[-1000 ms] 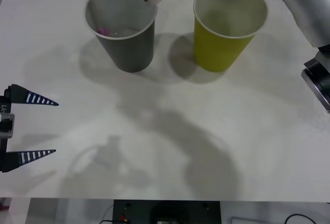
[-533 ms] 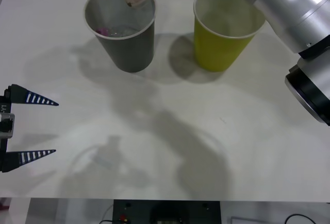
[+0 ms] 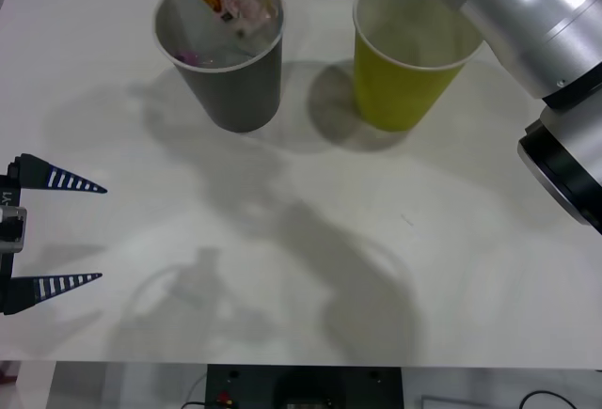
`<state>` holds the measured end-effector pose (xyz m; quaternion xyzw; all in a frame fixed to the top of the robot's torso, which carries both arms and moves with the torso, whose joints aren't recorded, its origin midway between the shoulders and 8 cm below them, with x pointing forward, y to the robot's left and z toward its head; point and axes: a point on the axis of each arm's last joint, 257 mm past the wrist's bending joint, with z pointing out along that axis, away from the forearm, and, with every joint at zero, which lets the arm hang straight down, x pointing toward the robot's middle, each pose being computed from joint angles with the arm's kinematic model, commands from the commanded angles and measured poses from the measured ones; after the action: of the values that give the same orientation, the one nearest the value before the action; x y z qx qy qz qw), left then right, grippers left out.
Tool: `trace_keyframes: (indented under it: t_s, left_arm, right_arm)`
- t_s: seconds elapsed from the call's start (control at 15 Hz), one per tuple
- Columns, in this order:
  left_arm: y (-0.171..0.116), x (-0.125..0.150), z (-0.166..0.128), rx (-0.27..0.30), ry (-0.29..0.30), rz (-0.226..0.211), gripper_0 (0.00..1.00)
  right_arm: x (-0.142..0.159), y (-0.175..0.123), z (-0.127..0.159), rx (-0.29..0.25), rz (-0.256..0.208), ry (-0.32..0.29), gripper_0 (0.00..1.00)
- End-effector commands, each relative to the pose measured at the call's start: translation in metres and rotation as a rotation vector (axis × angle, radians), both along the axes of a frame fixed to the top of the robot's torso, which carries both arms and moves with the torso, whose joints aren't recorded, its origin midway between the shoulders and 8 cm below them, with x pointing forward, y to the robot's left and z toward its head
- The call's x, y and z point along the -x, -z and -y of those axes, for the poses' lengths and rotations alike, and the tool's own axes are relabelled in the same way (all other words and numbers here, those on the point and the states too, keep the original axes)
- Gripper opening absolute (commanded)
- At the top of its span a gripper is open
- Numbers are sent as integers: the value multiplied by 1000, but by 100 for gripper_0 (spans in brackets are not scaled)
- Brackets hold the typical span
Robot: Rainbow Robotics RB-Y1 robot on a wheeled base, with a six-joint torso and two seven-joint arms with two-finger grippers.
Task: Put the can into the green bin and the plastic bottle into the gray bin
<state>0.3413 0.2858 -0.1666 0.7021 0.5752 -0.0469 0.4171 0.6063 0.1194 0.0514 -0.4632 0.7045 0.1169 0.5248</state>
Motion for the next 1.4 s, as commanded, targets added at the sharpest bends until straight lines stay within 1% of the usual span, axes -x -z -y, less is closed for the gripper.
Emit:
trace_keyframes:
  t_s: [0.07,0.2,0.27,0.33,0.47,0.6,0.67,0.73,0.87,0.93,1.07,1.2,1.33,1.4]
  left_arm:
    - [0,0,0,0,0,0,100]
    - [0,0,0,0,0,0,100]
    - [0,0,0,0,0,0,100]
    - [0,0,0,0,0,0,100]
    - [0,0,0,0,0,0,100]
    - [0,0,0,0,0,0,100]
    - [0,0,0,0,0,0,100]
    - [0,0,0,0,0,0,100]
    - [0,0,0,0,0,0,100]
    - [0,0,0,0,0,0,100]
    - [0,0,0,0,0,0,100]
    - [0,0,0,0,0,0,100]
    - [0,0,0,0,0,0,100]
    - [0,0,0,0,0,0,100]
  right_arm:
    - [3,2,-2,-5,-17,-7,100]
    - [4,1,-1,-9,-20,-10,100]
    - [6,-3,2,0,-13,-14,100]
    - [11,-8,12,23,-24,-12,100]
    - [26,-22,33,65,-52,-17,100]
    - [44,-35,57,105,-71,-25,100]
    - [51,-38,65,106,-75,-31,100]
    - [59,-37,79,109,-78,-37,100]
    - [74,-35,104,120,-57,-43,100]
    - [80,-34,112,124,-48,-48,100]
    - [97,-27,137,116,-36,-61,100]
    - [111,-21,159,114,-12,-61,100]
    - [125,-16,176,118,-1,-82,100]
    - [136,-11,189,122,5,-106,100]
